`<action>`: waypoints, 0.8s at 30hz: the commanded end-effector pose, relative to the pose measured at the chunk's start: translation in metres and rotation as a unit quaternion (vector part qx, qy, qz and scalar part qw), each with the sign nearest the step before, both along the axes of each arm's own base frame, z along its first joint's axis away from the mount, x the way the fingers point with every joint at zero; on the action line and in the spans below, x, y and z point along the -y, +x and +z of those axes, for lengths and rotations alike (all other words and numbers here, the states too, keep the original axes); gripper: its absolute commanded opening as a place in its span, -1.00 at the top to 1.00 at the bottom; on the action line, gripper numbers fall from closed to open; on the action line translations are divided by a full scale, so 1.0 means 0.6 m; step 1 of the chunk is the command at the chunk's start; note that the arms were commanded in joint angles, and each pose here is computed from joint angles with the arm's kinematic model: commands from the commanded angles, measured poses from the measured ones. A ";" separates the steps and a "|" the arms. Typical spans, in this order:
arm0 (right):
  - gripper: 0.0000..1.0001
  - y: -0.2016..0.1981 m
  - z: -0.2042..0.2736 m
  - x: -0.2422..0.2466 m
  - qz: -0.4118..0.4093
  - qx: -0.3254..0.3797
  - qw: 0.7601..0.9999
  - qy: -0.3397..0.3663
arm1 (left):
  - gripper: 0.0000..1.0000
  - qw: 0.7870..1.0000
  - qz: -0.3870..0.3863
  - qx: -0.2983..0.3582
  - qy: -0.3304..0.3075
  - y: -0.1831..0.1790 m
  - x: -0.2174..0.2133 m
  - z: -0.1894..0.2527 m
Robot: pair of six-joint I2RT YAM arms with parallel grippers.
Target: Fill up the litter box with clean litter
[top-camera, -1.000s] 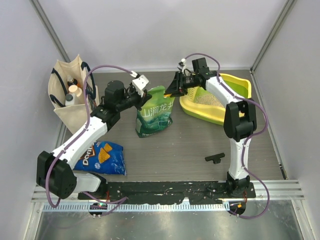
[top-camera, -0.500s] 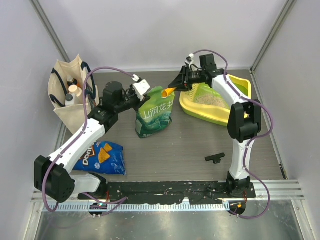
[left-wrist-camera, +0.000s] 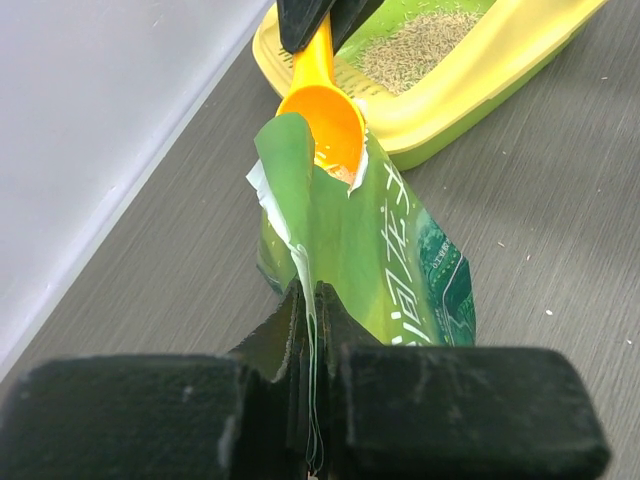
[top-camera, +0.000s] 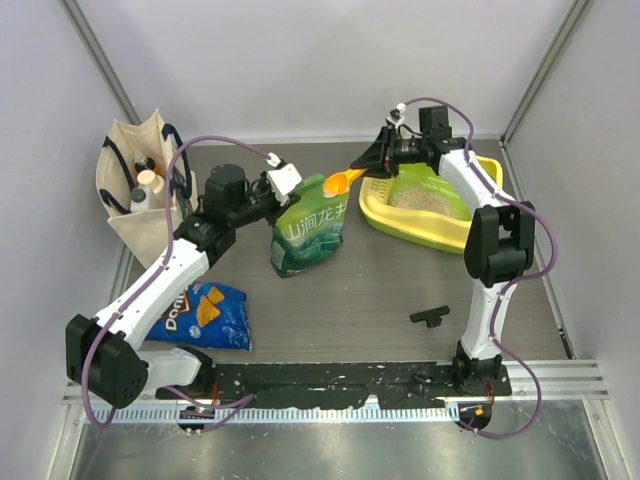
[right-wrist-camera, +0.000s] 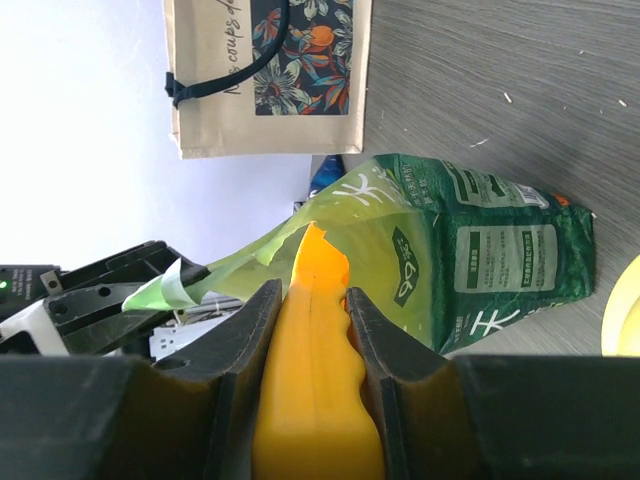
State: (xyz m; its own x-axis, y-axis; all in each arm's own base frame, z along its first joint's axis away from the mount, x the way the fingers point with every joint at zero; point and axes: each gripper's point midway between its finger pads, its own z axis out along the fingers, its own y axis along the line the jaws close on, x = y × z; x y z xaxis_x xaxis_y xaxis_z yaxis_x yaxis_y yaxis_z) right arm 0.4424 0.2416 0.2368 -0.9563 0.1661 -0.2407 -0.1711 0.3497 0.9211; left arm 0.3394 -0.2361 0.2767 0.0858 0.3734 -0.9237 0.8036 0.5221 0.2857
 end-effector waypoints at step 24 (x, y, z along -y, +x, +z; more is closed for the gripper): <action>0.98 0.005 0.056 0.098 -0.041 0.014 0.998 0.054 | 1.00 0.962 -0.078 0.261 0.009 0.007 0.023 0.167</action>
State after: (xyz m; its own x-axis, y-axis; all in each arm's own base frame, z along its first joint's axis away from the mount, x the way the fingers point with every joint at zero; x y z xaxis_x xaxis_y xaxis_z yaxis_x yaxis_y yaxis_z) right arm 0.4400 0.2009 0.2534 -0.9555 0.2354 -0.1777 -0.1091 0.2777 0.9545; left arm 0.3468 -0.2498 0.2791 0.3150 0.4468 -0.8373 0.8050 0.3415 0.4851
